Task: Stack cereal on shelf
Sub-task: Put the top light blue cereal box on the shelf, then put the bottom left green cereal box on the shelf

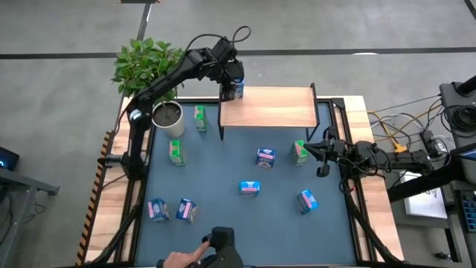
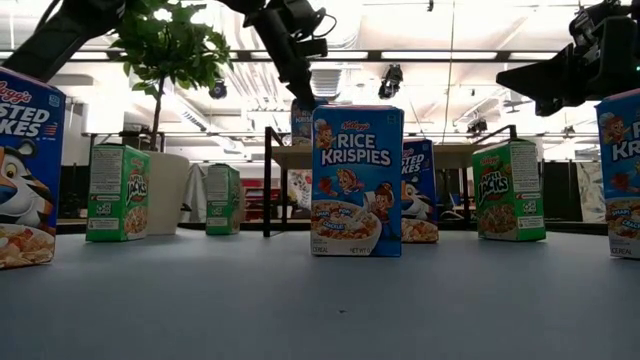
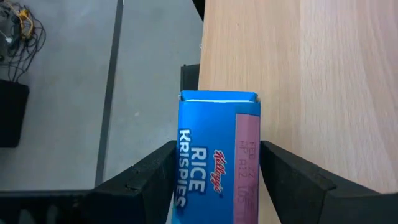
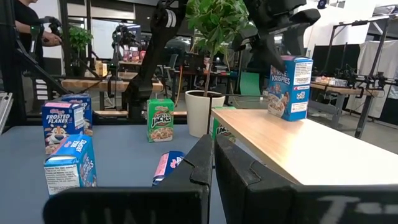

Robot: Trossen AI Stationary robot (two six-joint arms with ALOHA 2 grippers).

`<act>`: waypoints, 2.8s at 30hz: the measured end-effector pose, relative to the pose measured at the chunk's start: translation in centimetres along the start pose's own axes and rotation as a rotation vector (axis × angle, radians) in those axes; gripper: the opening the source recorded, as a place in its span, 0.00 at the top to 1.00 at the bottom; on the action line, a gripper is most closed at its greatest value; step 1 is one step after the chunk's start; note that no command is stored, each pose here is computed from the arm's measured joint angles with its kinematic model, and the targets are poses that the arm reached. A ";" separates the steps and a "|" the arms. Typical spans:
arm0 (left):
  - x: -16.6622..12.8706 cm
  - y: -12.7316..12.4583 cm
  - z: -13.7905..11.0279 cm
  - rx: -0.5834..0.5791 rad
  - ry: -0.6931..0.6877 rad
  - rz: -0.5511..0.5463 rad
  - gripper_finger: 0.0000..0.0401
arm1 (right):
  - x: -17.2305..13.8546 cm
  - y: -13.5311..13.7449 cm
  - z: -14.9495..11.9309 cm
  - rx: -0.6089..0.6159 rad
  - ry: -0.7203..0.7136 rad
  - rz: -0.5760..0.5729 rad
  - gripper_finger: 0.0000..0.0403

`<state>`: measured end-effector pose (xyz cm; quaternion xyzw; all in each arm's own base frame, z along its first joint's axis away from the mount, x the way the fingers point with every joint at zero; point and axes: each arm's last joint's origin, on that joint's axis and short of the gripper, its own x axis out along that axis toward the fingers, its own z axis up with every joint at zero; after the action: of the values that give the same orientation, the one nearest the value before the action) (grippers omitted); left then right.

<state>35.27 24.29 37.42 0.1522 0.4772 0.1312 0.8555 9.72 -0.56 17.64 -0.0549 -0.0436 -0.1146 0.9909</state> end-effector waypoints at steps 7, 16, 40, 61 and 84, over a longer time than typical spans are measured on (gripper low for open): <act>-0.1 0.0 0.1 0.019 -0.006 0.005 0.48 | 0.0 0.0 0.0 0.000 0.000 0.000 0.98; -2.4 0.7 0.9 0.028 -0.063 0.048 0.48 | 0.0 0.0 0.0 0.001 -0.001 -0.001 0.98; -3.5 1.4 -0.9 0.038 0.046 0.077 0.99 | 0.0 0.0 -0.1 -0.005 0.005 0.000 0.98; -1.8 1.7 -1.0 0.025 0.013 0.090 1.00 | 0.0 0.0 -0.1 -0.009 0.005 0.001 0.98; -8.4 -3.7 0.8 -0.180 -0.121 -0.239 1.00 | 0.0 0.0 0.0 0.024 0.004 0.001 0.98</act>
<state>31.96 17.67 42.90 0.0248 0.4256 0.0615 0.9025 9.72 -0.55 17.60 -0.0427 -0.0430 -0.1138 0.9917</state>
